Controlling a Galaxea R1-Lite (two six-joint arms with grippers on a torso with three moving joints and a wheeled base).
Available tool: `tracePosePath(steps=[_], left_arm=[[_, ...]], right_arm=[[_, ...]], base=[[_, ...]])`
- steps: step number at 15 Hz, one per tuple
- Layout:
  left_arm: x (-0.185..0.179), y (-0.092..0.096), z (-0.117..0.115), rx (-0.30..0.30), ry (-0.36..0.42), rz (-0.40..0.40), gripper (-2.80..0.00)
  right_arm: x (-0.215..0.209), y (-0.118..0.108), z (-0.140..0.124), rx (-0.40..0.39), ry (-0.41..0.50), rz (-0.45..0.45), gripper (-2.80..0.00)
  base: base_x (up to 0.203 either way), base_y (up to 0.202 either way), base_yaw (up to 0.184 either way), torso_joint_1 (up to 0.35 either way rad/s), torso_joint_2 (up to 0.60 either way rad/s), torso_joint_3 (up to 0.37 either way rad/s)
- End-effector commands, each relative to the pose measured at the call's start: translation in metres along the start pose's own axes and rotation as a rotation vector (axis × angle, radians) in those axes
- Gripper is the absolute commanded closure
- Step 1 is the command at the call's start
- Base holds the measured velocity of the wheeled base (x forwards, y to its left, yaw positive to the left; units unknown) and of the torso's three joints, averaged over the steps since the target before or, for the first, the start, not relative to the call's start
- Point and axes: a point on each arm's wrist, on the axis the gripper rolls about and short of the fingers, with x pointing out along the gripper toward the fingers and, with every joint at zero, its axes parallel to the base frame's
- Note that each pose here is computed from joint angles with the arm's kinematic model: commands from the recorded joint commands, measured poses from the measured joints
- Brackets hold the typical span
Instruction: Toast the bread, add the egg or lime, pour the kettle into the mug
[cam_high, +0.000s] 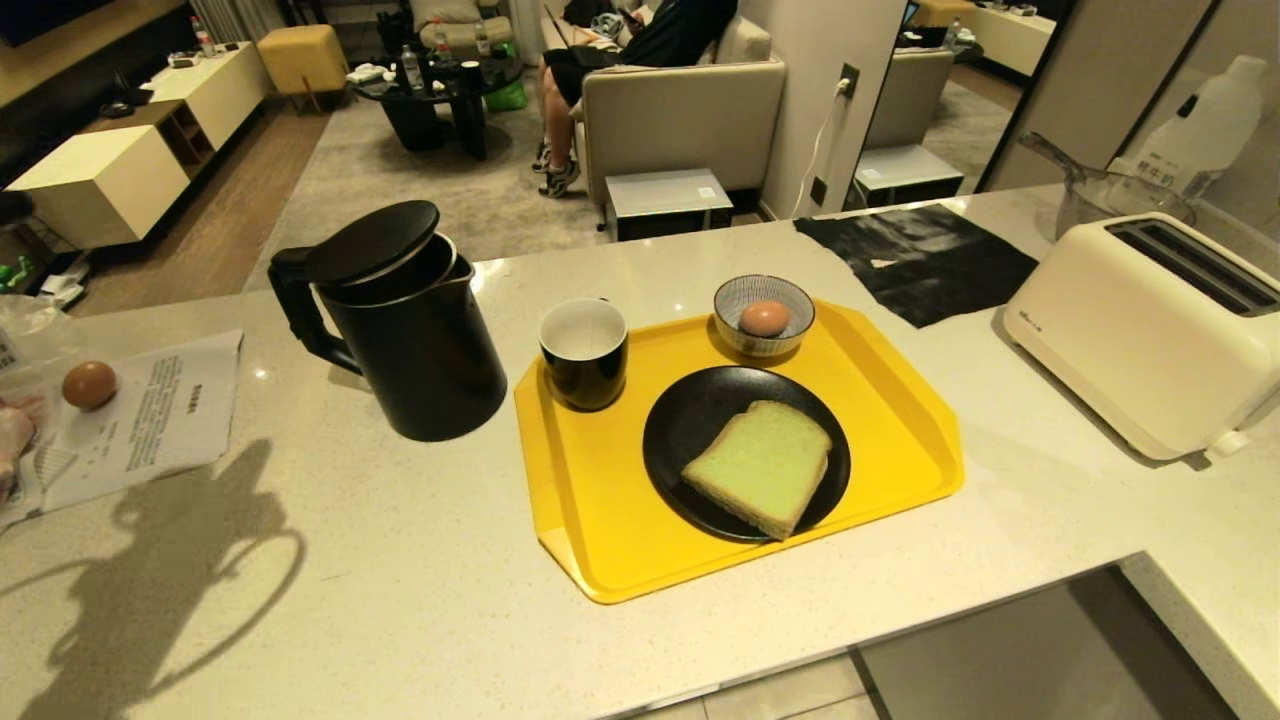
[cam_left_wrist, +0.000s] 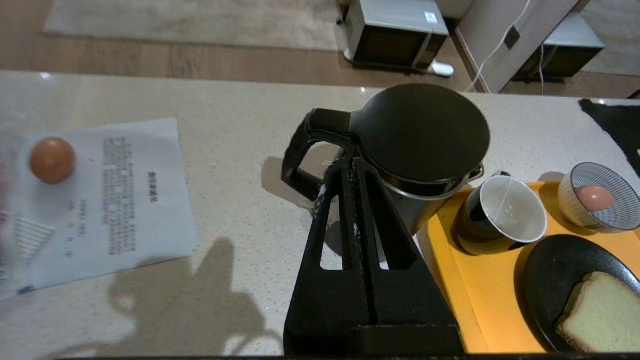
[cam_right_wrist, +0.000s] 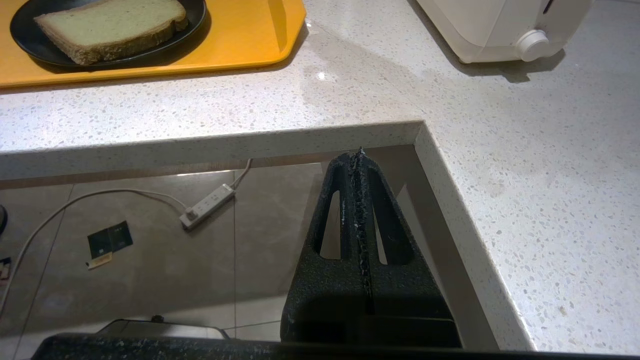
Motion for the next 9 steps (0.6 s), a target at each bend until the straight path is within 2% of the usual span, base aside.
tracePosePath(steps=[1,4,9], left_arm=[[0.050,0.001,-0.012,-0.013,0.080,-0.024,0.00],[0.085,-0.001,-0.012,-0.014,0.058,-0.066,0.00],[0.113,-0.015,-0.017,-0.014,0.071,-0.128,0.00]], right_arm=[[0.002,0.000,-0.007,0.000,0.026,0.001,0.00],[0.002,0.000,-0.007,0.000,0.026,0.001,0.00],[0.002,0.000,-0.007,0.000,0.026,0.003,0.00]], base=[[0.000,0.000,0.000,0.000,0.00,0.000],[0.000,0.000,0.000,0.000,0.00,0.000],[0.000,0.000,0.000,0.000,0.00,0.000]])
